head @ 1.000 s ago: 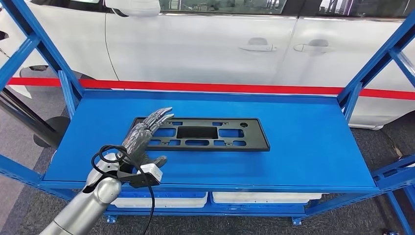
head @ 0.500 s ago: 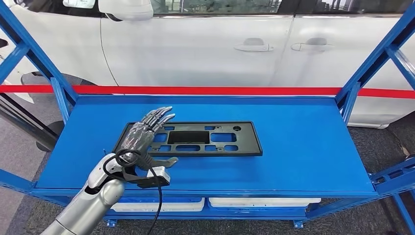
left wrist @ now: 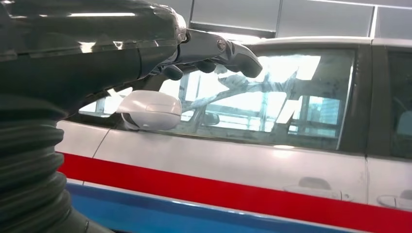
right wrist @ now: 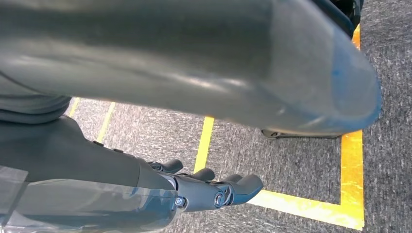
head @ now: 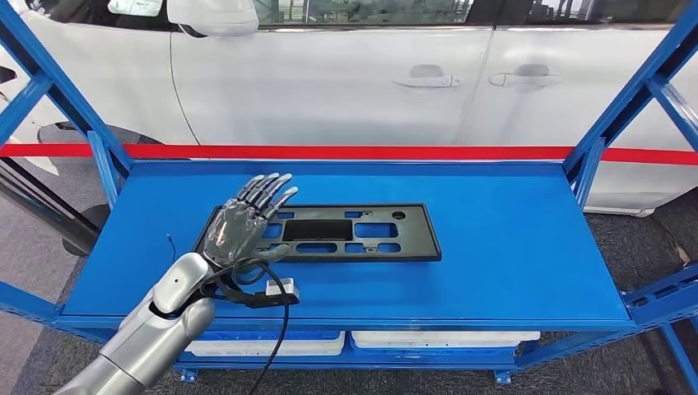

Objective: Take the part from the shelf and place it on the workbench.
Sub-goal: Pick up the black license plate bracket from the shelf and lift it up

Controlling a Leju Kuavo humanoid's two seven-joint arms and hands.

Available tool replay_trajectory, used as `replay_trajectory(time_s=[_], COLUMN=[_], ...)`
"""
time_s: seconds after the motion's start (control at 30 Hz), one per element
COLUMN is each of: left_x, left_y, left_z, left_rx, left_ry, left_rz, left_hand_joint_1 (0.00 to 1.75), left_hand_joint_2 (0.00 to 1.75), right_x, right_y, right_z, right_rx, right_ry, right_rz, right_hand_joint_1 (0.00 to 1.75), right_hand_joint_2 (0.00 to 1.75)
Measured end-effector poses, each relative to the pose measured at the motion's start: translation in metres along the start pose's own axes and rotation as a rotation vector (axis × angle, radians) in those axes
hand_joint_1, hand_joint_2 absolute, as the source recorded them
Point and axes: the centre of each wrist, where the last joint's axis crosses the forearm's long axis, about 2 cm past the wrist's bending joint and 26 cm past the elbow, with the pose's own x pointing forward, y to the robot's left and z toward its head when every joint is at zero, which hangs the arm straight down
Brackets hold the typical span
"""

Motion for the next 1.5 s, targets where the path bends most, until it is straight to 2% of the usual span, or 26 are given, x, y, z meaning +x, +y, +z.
replay_trajectory(time_s=[0.17,0.37,0.63,0.83,1.1,1.23,1.37,1.5], left_x=[-0.001,-0.002,-0.002,0.007,0.009,0.006,0.003,0.004], left_y=[-0.005,-0.01,-0.011,0.0,0.005,0.006,0.005,0.0], left_z=[-0.001,0.001,0.002,0.002,0.001,0.001,-0.002,-0.003], left_rx=[-0.045,-0.066,-0.065,0.035,0.052,0.031,-0.051,-0.116], left_ry=[-0.028,-0.065,-0.076,-0.144,-0.165,-0.184,-0.213,-0.243], left_rz=[0.07,0.409,0.492,0.838,0.806,0.638,0.437,0.364], left_hand_joint_1=[0.0,0.0,0.0,0.0,0.0,0.0,0.0,0.0], left_hand_joint_2=[1.75,1.75,1.75,1.75,1.75,1.75,1.75,1.75], right_x=[0.0,0.001,0.001,0.001,0.001,0.001,0.003,0.003], right_y=[0.0,0.0,0.0,0.001,0.001,0.001,0.001,0.001], right_z=[0.0,0.0,0.0,0.0,0.0,0.0,0.0,0.0], right_rx=[0.002,0.004,0.004,0.003,0.003,0.004,0.008,0.01], right_ry=[0.005,0.0,-0.002,-0.005,-0.005,-0.005,-0.006,-0.006], right_rz=[0.003,0.007,0.01,0.024,0.028,0.03,0.031,0.033], right_hand_joint_1=[0.0,0.0,0.0,0.0,0.0,0.0,0.0,0.0], right_hand_joint_2=[0.0,0.0,0.0,0.0,0.0,0.0,0.0,0.0])
